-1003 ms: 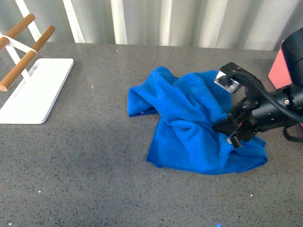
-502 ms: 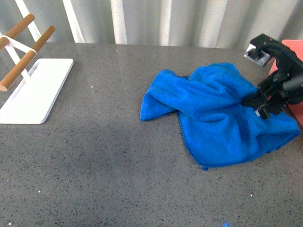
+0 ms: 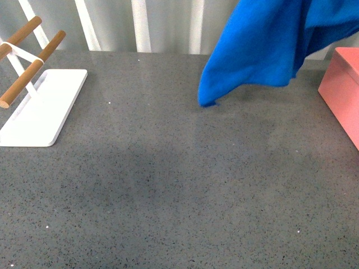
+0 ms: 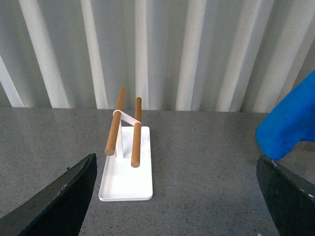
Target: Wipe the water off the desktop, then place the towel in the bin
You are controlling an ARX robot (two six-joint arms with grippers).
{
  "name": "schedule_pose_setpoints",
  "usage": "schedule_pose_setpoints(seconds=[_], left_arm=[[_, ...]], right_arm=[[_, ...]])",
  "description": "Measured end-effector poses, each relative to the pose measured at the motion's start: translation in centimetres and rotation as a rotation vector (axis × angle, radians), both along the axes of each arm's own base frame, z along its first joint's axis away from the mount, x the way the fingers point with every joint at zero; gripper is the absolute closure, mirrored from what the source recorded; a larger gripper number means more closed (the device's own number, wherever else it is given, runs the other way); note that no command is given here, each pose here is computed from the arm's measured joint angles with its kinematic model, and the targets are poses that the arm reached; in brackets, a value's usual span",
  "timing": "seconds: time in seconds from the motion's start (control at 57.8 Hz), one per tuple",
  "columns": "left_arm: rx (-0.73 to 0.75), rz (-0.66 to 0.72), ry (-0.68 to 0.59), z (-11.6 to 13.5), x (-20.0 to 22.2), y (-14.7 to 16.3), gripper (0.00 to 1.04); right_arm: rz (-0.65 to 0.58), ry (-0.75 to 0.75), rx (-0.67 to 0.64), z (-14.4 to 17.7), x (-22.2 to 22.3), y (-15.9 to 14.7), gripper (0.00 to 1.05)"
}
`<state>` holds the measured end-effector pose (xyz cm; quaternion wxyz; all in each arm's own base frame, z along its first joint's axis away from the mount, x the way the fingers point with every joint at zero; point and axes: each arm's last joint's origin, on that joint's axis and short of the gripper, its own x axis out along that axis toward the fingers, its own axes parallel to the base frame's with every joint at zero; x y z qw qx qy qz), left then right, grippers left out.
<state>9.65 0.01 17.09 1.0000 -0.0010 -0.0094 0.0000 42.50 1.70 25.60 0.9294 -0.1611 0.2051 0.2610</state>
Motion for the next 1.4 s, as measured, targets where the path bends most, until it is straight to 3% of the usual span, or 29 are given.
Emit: schedule_pose_setpoints(seconds=[0.242, 0.467, 0.692, 1.003, 1.401], left_arm=[[0.000, 0.000, 0.000, 0.0, 0.0, 0.0, 0.07], [0.000, 0.000, 0.000, 0.0, 0.0, 0.0, 0.07], [0.000, 0.000, 0.000, 0.0, 0.0, 0.0, 0.07], [0.000, 0.000, 0.000, 0.0, 0.0, 0.0, 0.07], [0.000, 0.000, 0.000, 0.0, 0.0, 0.0, 0.07]], right_arm=[[-0.127, -0.116, 0.039, 6.2, -2.0, -6.0, 1.02], [-0.251, -0.149, 0.063, 8.7, -5.1, -12.8, 1.02], [-0.347, -0.102, 0.083, 7.4, -7.8, -17.3, 1.02], [-0.431, -0.021, 0.106, 4.6, -9.7, -20.1, 1.02], [-0.565, -0.087, 0.191, 5.4, -13.8, -24.6, 1.02]])
